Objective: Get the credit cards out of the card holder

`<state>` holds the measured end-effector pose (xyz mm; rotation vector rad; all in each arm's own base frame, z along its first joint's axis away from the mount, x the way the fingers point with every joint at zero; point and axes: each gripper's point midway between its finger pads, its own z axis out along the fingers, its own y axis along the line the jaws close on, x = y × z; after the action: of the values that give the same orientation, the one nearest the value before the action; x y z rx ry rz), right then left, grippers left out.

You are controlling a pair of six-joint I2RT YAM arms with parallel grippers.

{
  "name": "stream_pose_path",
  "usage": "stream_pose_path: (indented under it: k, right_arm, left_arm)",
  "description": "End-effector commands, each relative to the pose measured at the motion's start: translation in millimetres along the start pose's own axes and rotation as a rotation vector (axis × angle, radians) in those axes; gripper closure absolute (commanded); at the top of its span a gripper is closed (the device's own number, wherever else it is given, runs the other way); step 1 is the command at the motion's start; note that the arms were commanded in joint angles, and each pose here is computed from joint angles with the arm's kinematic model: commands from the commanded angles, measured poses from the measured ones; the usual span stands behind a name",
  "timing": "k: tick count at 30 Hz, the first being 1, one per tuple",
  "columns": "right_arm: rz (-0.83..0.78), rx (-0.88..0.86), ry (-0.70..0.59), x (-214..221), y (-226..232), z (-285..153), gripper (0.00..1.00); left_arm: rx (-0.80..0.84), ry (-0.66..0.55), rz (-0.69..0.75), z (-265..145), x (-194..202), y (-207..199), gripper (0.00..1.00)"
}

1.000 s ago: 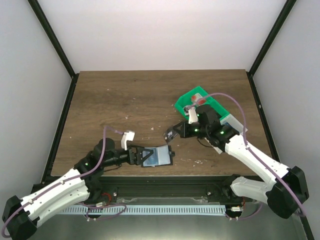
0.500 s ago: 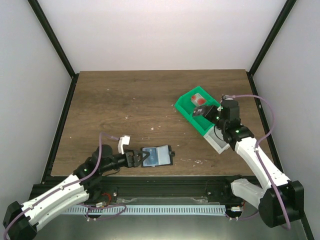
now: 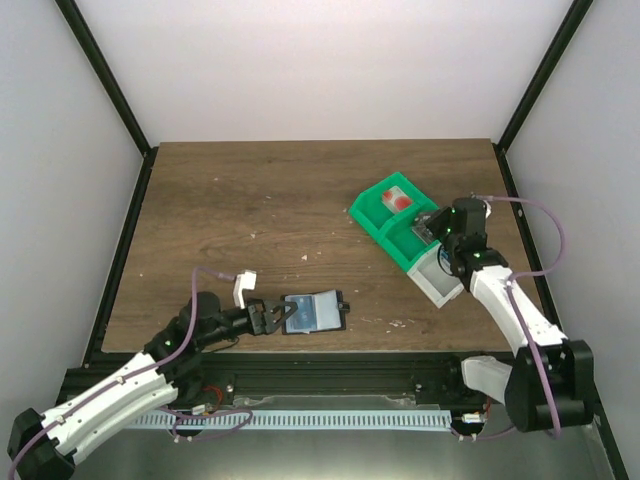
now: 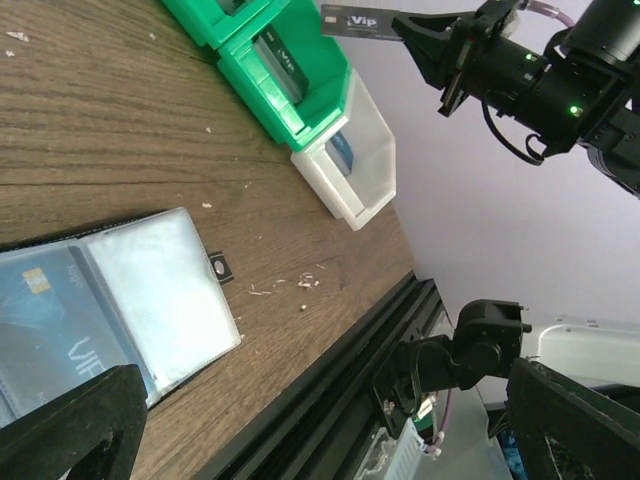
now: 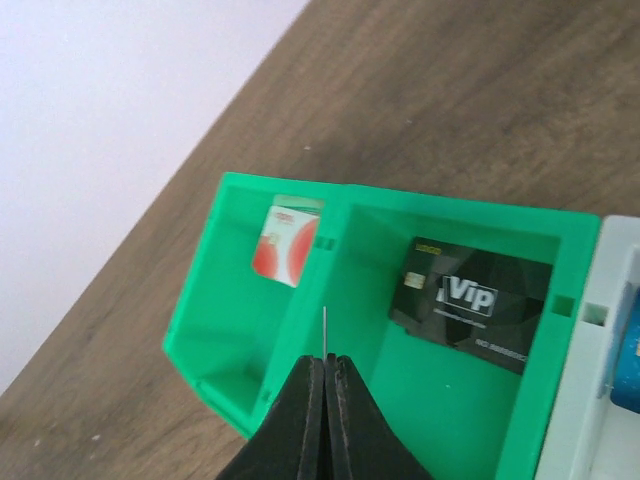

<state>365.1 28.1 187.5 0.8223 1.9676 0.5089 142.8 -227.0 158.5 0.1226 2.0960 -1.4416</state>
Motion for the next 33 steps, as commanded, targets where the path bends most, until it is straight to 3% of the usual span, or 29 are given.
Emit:
stream_pose_path:
  k: [1,18,33]
  right_arm:
    - [0.082,0.062,-0.059,-8,-17,15,1.00]
    - [0.185,0.027,-0.184,-8,-37,30,0.99]
    - [0.203,0.072,-0.198,-8,-50,53,1.00]
  left_arm:
    - [-0.007,0.013,-0.002,1,2,2,0.00]
    - [-0.010,-0.004,0.030,-3,-2,0,0.00]
    - [-0.003,-0.027,0.029,-6,-4,-1,0.00]
